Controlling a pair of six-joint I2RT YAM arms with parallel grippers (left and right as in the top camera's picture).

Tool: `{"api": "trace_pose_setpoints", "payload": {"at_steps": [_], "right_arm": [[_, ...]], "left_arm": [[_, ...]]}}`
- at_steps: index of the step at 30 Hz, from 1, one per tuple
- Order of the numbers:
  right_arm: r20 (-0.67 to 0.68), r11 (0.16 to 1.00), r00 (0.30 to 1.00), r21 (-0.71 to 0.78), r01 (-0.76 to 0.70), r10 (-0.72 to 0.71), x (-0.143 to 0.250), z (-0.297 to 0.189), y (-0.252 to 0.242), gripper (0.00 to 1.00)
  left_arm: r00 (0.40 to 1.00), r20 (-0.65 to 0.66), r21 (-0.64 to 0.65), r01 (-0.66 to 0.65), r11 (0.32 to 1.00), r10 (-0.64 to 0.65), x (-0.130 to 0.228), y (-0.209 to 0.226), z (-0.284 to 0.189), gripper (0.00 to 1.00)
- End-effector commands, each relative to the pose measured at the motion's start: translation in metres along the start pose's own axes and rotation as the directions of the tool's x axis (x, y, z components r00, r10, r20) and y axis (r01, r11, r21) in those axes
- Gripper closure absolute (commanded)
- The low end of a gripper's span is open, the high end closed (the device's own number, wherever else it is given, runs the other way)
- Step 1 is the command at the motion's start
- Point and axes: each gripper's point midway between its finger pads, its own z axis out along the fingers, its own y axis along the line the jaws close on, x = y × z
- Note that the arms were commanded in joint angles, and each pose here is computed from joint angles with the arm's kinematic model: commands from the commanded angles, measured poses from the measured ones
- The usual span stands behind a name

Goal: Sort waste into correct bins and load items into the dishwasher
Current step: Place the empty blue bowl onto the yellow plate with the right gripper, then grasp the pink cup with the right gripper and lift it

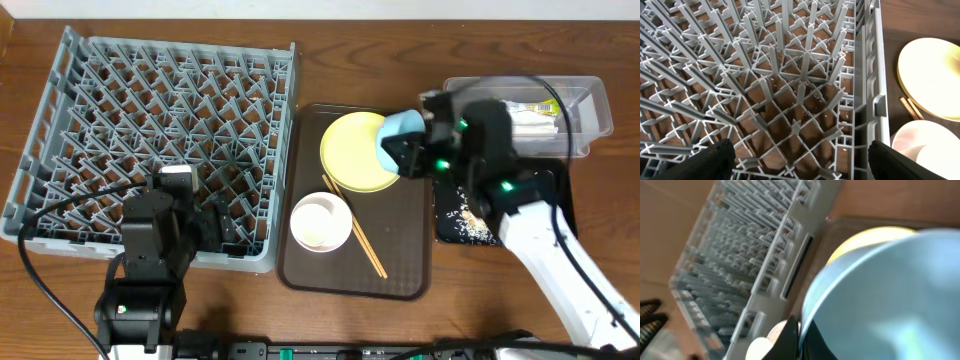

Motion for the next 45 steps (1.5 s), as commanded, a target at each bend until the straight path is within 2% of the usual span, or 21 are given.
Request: {"api": "trace_pose_setpoints", "payload": {"at_steps": [1,4,9,18,24,35,39,45], "right_arm": [[-0.004,0.970,0.980,0.143,0.196,-0.198,-0.030,0.013,0.001,0.99],[-0.093,0.958,0.967,0.146,0.248,-0.237,-0.025,0.036,0.000,0.99],[-0.267,0.951,0.938,0.153,0.267,-0.221,0.019,0.096,-0.025,0.99],[-0.438,0.914,0.871,0.215,0.343,-0.224,0.078,0.140,-0.062,0.99],[-0.451,0.899,0.855,0.212,0.383,-0.258,0.082,0.142,-0.054,0.77],[-0.430,0.911,0.857,0.160,0.380,-0.283,0.020,0.092,0.023,0.61],[-0.496,0.919,0.825,0.122,0.374,-0.270,0.041,0.087,0.035,0.61],[-0.644,0.912,0.726,0.105,0.396,-0.241,0.099,0.080,0.035,0.67]], "left_arm": [[1.000,0.027,0.001,0.008,1.000,-0.008,-0.010,0.000,-0.006,0.12],[1.000,0.027,0.001,0.008,1.000,-0.008,-0.010,0.000,-0.006,0.12],[1.000,0.027,0.001,0.008,1.000,-0.008,-0.010,0.000,-0.006,0.12],[1.000,0.025,0.001,0.008,1.000,-0.008,-0.010,0.000,-0.005,0.12],[1.000,0.025,0.001,0.008,1.000,-0.008,-0.010,0.000,-0.005,0.12],[1.000,0.029,0.001,0.008,1.000,-0.008,-0.011,0.000,-0.005,0.12],[1.000,0.029,0.002,0.008,1.000,-0.008,-0.011,0.000,-0.005,0.12],[1.000,0.029,0.002,0.008,1.000,-0.008,-0.011,0.000,-0.005,0.12]]}}
